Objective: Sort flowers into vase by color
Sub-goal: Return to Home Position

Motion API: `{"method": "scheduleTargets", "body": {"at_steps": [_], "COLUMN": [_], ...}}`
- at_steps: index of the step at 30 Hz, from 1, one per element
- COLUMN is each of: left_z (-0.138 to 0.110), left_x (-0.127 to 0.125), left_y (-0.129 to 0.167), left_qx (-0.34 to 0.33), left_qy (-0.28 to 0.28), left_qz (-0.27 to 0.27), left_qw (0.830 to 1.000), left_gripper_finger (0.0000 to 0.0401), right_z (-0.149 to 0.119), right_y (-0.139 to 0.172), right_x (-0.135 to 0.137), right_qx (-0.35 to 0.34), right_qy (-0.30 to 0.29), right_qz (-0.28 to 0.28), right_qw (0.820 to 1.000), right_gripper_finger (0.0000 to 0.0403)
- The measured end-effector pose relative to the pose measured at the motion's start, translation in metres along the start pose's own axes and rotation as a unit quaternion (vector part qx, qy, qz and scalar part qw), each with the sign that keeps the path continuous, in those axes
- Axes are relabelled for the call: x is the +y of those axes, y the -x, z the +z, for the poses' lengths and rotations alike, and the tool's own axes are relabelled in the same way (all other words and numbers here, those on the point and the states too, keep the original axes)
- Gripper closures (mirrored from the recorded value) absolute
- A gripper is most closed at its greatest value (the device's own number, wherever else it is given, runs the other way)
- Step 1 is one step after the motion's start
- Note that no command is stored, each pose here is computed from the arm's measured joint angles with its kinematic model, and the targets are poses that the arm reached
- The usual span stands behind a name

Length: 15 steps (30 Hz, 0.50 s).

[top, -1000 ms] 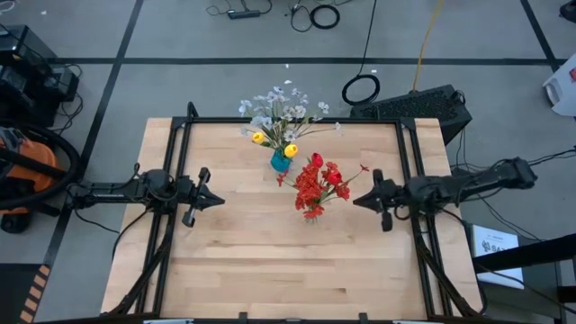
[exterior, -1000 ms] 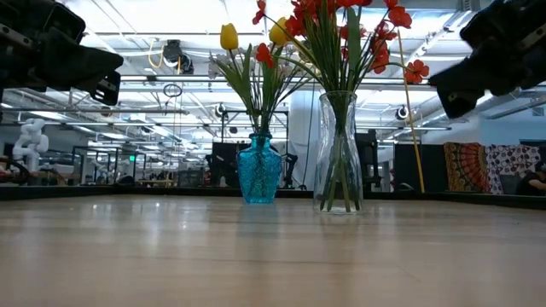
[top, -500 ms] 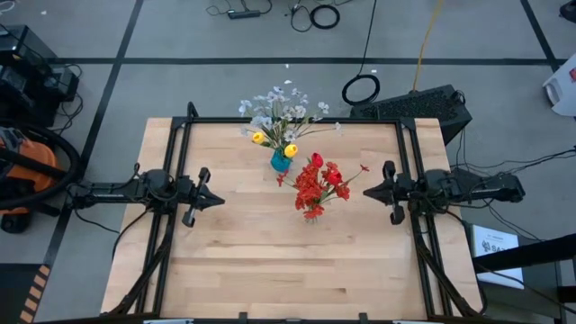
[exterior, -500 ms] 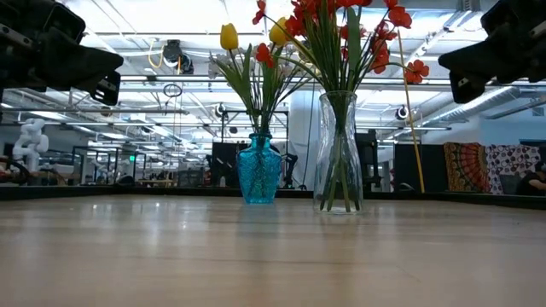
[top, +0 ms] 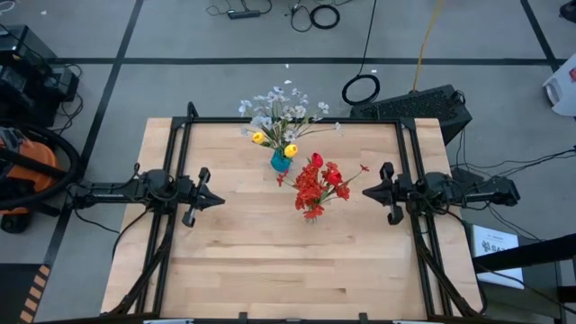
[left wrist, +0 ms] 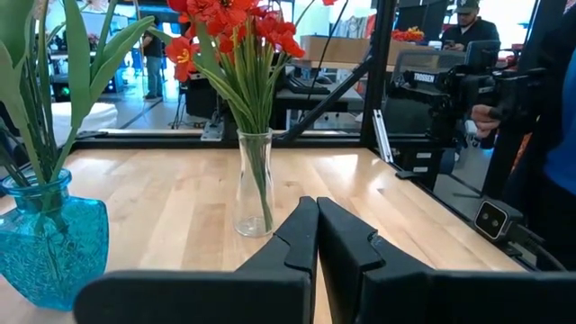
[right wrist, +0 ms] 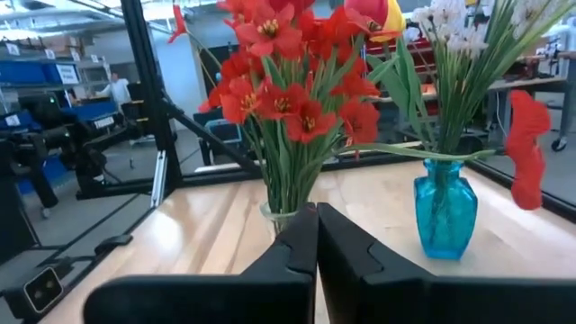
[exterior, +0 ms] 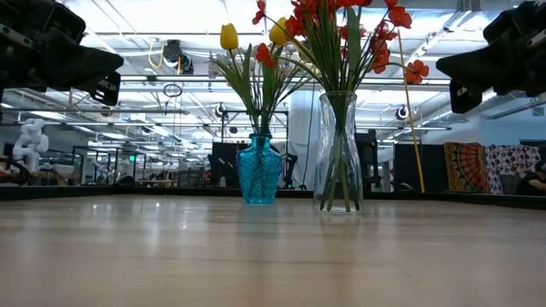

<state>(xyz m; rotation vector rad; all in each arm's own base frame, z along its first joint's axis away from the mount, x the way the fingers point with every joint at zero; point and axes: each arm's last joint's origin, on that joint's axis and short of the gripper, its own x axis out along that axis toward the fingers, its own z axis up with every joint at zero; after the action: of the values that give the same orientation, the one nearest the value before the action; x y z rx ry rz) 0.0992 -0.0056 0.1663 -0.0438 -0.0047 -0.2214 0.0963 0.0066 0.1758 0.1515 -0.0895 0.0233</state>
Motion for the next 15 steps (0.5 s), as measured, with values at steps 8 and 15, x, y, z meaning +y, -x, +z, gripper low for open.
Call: {"method": "scheduleTargets", "body": {"at_steps": [8, 15], "left_z": [0.0, 0.0], "left_x": [0.0, 0.0], "left_y": [0.0, 0.0], "left_qx": [0.0, 0.0], "left_qy": [0.0, 0.0], "left_qz": [0.0, 0.0], "left_qw": [1.0, 1.0], "left_gripper_finger": [0.0387, 0.0387], "right_z": [-0.0043, -0.0048], "right_y": [0.0001, -0.0002], "right_x": [-0.0006, -0.0007], "right_qx": [0.023, 0.025], "right_qy": [0.02, 0.014], "right_qz": [-0.002, -0.004], "right_qw": [1.0, 1.0], "right_gripper_finger": [0.0403, 0.0403]}}
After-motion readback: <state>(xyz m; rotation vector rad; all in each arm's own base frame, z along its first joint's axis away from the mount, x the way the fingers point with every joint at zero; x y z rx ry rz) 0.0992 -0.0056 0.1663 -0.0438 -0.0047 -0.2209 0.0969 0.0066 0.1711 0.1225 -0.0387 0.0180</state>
